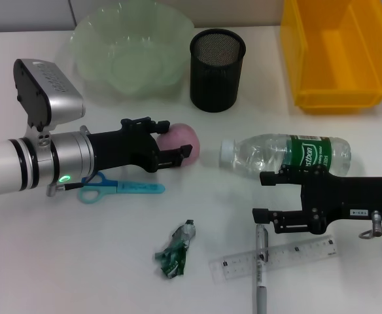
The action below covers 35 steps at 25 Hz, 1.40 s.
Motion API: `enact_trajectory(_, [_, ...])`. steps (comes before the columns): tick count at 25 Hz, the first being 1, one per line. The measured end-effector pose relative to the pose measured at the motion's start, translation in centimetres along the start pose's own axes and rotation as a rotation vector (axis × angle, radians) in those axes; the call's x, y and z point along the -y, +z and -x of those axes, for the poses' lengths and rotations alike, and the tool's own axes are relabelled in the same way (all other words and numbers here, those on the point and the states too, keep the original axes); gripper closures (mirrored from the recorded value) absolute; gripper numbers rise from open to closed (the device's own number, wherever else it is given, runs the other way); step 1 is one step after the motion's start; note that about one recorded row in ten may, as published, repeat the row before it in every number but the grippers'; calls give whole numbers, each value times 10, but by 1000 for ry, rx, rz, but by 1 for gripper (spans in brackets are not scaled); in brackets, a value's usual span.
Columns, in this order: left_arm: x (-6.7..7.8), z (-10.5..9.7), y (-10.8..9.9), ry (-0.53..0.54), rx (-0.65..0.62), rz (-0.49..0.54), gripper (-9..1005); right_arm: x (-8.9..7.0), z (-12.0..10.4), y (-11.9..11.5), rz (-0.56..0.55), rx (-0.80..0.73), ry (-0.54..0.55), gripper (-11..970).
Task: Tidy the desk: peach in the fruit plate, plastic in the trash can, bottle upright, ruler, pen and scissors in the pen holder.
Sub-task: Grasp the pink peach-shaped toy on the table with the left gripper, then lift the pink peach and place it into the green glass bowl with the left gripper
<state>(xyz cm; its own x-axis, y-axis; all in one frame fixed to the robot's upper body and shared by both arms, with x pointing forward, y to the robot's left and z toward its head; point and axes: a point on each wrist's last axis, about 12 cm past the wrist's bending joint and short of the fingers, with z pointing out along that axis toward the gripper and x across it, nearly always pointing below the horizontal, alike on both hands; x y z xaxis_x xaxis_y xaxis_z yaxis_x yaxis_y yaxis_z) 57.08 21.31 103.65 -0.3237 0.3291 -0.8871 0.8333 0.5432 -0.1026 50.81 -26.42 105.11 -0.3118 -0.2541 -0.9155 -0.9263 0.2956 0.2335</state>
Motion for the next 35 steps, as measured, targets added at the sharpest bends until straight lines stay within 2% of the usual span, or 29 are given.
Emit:
enact_trajectory(2, [0,0,0,0,0,0,204,0,0,0,0,0,0,188])
enact_trajectory(8, [-1,2,1,10,-4,0,364,0,0,0,0,0,-1,188])
enact_trajectory(13, [-4,2,0,3,-1,21,604,0,0,0,1,-1,-1,188])
enact_trajectory(26, [-2,2,1,8,-3,9,883,1,1,-1,-2,0,-2,188])
enact_trajectory(35, [-2,2,1,5,-2,6,940,1,1,0,1,-2,-5,188])
